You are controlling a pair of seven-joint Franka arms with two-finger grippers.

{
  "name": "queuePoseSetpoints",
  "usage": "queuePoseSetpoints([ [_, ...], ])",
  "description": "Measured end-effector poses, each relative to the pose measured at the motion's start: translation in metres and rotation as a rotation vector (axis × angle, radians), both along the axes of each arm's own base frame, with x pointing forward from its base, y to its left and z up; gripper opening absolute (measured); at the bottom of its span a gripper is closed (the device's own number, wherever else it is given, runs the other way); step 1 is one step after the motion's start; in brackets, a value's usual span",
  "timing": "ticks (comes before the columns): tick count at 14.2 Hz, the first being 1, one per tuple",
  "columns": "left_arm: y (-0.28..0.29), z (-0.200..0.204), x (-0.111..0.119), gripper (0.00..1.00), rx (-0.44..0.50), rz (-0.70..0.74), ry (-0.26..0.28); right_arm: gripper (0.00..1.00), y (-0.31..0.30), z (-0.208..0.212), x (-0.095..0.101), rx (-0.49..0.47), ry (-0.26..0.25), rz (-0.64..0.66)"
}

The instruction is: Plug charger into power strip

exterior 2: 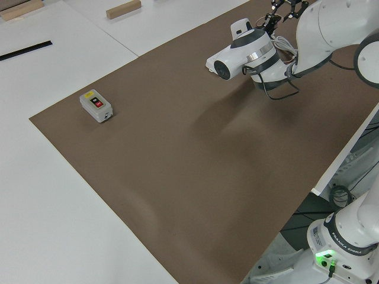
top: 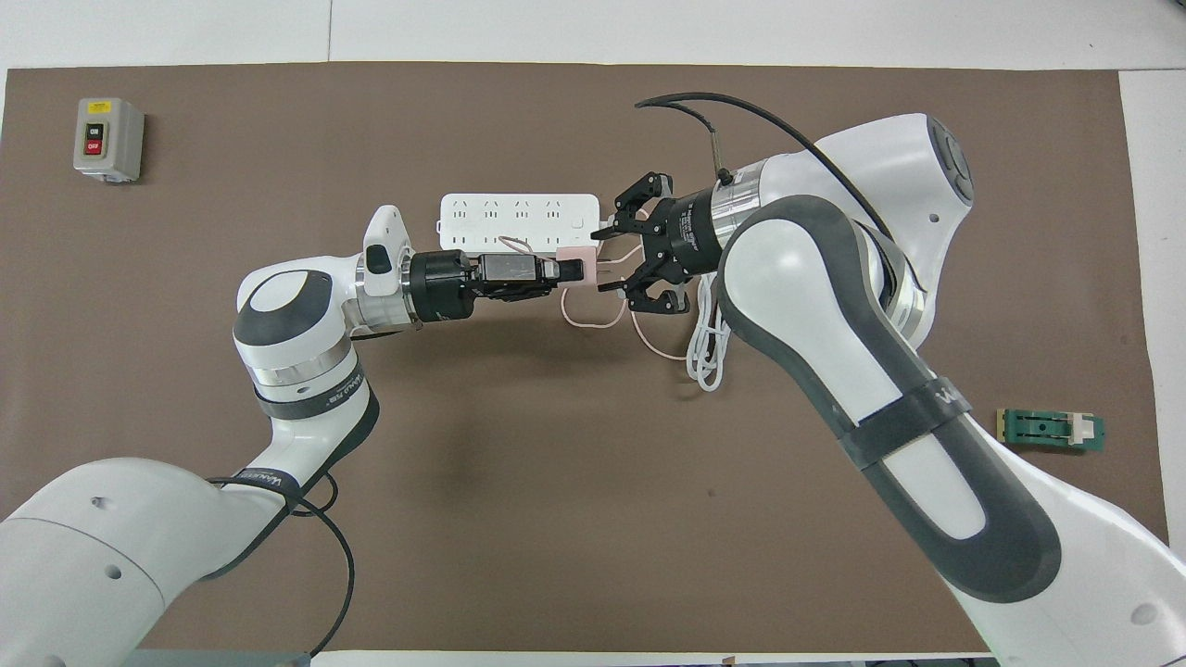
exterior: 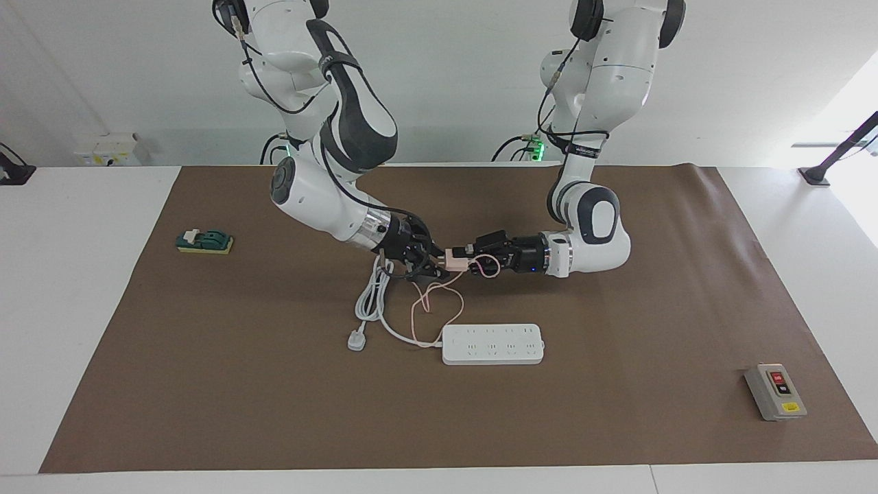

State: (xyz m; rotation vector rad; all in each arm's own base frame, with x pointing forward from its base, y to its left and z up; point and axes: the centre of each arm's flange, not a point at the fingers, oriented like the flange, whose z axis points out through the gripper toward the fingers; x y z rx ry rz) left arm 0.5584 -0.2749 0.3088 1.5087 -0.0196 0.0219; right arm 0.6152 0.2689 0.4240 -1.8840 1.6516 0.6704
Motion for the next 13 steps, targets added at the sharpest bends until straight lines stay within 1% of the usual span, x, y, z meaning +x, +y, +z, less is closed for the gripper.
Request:
queuePoseSetpoints([
  [2, 0.0, 0.0, 0.0, 0.31, 0.0, 0.0, -0.002, 0.85, -0.002, 0.0, 0.001, 0.0, 0.0, -0.004],
  [3, 0.0, 0.0, 0.0, 0.31, 0.0, 0.001, -0.003, 0.98, -0.004, 0.0, 0.002, -0.001, 0.001, -0.006],
  [4, 0.001, 0.0, 0.001, 0.31, 0.0, 0.002, -0.004, 1.0, -0.008, -0.001, 0.003, -0.001, 0.005, -0.008],
  [6, 0.002, 0.0, 0.001, 0.31, 0.002, 0.004, -0.005, 1.0, -0.021, -0.001, 0.006, -0.001, 0.024, -0.014],
  [8, 0.003, -0.001, 0.001, 0.31, 0.011, -0.003, -0.01, 1.0, -0.048, 0.001, 0.012, 0.0, 0.046, -0.028],
  [10, 0.005, 0.0, 0.002, 0.31, 0.027, -0.015, -0.02, 1.0, -0.078, 0.007, 0.015, -0.029, 0.055, -0.026],
  [11, 0.007, 0.001, 0.004, 0.31, 0.044, -0.024, -0.031, 1.0, -0.089, 0.011, 0.015, -0.049, 0.057, -0.018],
  [13, 0.017, 0.004, 0.013, 0.31, 0.129, -0.049, -0.075, 1.0, -0.103, 0.019, 0.012, -0.086, 0.055, 0.001],
])
